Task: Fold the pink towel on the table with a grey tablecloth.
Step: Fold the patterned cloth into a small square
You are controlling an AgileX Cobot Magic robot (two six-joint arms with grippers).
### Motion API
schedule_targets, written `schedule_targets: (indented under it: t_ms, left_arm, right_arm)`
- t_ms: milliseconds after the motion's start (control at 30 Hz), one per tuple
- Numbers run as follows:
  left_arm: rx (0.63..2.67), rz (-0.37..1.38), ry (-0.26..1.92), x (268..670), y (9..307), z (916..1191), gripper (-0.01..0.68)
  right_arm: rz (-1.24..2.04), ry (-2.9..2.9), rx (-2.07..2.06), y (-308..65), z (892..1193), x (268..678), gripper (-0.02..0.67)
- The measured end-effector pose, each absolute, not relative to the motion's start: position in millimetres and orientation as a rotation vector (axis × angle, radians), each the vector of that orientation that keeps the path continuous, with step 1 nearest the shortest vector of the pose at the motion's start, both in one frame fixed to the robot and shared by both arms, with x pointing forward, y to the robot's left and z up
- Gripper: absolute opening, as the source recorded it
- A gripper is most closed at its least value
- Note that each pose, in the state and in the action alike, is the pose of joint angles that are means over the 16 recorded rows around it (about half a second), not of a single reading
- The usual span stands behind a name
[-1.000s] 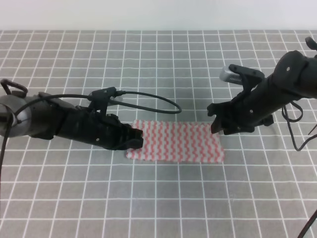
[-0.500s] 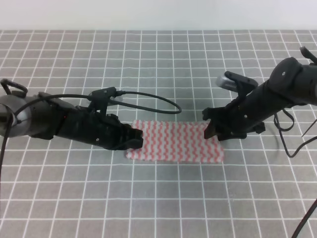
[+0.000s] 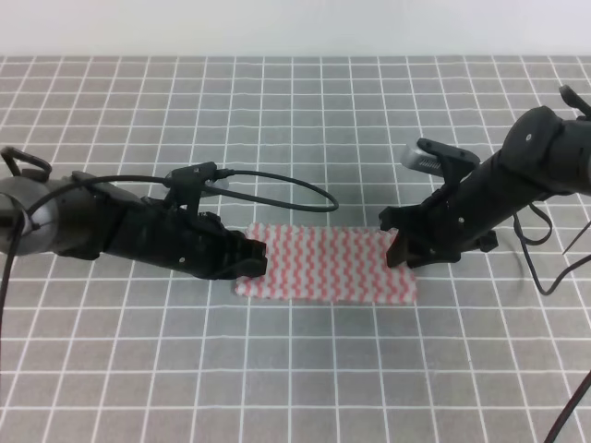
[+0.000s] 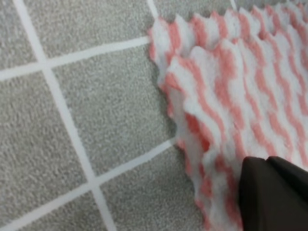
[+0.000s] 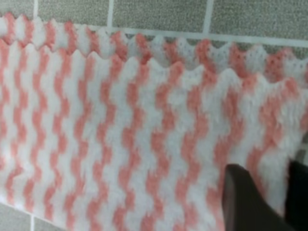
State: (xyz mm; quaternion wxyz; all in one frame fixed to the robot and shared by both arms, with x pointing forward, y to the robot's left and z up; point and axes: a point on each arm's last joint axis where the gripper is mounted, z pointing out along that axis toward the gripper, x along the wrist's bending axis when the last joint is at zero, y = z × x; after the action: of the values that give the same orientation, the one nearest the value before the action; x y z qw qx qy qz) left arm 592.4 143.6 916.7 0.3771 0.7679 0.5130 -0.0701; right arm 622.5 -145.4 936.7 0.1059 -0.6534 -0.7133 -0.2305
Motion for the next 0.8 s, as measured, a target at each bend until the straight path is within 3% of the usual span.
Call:
schedule_targets:
  t_ms: [433,800]
  left_arm:
    - [1.966,-0.189,1.308,592,143,916,-0.002]
    - [1.965,-0.193,1.305,592,143,917,-0.002]
  right_arm:
    - [-0.703,-2.091,-1.941,-145,936,627,0.014]
    - [-0.776,-2.111,-1.918,-143,960,630,-0.011]
